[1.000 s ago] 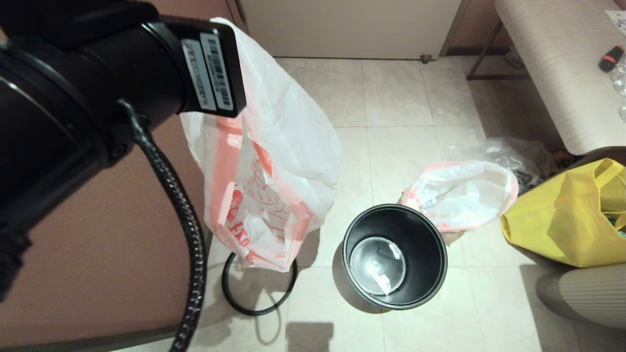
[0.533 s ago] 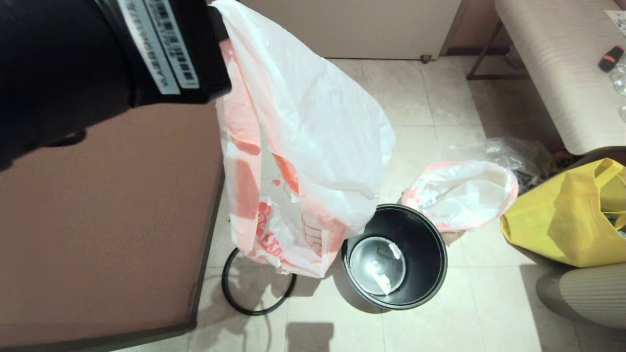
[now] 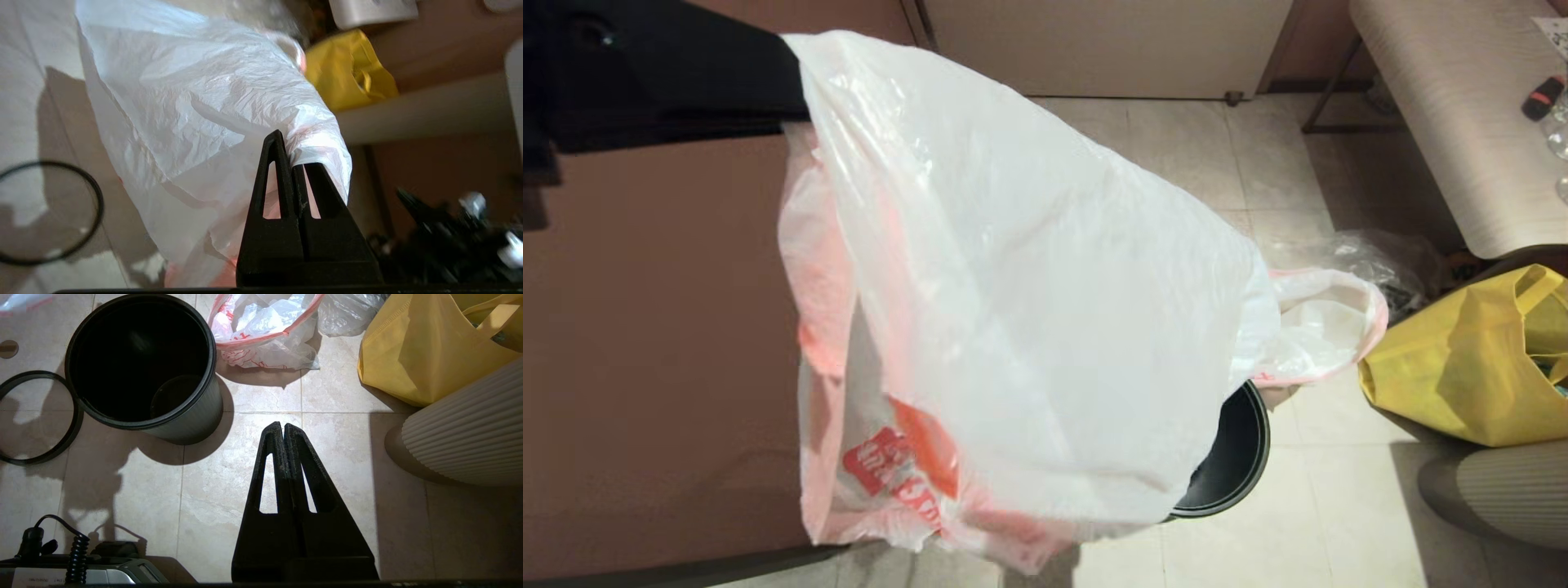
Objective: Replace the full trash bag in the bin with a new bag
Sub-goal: Put the new garbage bag on the trash can
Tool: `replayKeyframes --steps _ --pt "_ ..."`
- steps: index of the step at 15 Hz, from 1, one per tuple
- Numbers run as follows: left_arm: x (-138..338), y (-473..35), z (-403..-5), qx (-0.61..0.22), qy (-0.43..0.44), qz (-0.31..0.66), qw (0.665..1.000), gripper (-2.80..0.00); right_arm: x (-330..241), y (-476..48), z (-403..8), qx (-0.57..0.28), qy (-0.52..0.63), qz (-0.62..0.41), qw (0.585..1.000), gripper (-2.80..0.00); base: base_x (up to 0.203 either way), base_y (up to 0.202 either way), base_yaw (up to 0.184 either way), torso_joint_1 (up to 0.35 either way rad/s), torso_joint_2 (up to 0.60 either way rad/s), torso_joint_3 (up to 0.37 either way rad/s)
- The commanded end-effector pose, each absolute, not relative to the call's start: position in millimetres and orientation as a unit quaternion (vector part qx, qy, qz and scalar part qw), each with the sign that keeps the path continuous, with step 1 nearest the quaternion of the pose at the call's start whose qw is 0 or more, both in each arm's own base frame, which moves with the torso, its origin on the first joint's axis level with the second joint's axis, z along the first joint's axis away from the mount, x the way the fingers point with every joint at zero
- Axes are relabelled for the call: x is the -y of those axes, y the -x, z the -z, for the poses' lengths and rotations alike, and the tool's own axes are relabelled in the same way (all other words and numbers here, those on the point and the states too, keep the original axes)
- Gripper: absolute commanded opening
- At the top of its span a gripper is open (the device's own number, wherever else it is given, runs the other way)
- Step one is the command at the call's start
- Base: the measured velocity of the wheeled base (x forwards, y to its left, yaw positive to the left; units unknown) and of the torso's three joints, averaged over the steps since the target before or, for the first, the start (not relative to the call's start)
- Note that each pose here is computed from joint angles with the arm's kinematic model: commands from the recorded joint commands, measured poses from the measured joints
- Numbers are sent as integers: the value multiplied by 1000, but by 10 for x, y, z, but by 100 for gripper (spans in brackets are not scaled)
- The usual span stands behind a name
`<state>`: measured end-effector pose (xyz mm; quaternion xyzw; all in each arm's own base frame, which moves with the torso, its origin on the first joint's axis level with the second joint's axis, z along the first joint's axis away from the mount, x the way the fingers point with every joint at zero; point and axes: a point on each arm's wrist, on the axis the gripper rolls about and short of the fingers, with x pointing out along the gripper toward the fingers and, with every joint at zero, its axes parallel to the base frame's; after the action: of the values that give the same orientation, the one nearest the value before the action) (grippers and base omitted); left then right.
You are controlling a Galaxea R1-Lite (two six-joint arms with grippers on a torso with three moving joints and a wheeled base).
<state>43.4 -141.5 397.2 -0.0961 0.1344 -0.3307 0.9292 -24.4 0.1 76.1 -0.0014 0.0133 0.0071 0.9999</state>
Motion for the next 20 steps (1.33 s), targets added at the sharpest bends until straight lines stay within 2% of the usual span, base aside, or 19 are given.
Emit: replayKeyframes --steps 1,4,9,12,16,20 --pt "1407 -405 -3951 -191 70 348 915 -280 -1 244 -761 -14 2 -8 1000 -280 0 0 0 0 0 0" --pt "1530 -404 -3935 -259 61 373 889 -280 -1 244 -761 -14 2 -8 1000 -280 0 0 0 0 0 0" --pt "1991 -511 -3732 -294 19 359 886 -280 0 244 -761 -14 2 -8 1000 -280 0 0 0 0 0 0" --pt "2251 -787 -3623 -303 29 331 893 -280 -1 244 -761 -14 2 -8 1000 -280 0 0 0 0 0 0" --pt "2677 -1148 -3585 -264 51 341 901 -280 0 244 -761 -14 2 -8 1000 -280 0 0 0 0 0 0" --pt "2835 -1282 -3671 -194 56 363 910 -280 0 243 -760 -13 7 -9 1000 -280 0 0 0 0 0 0"
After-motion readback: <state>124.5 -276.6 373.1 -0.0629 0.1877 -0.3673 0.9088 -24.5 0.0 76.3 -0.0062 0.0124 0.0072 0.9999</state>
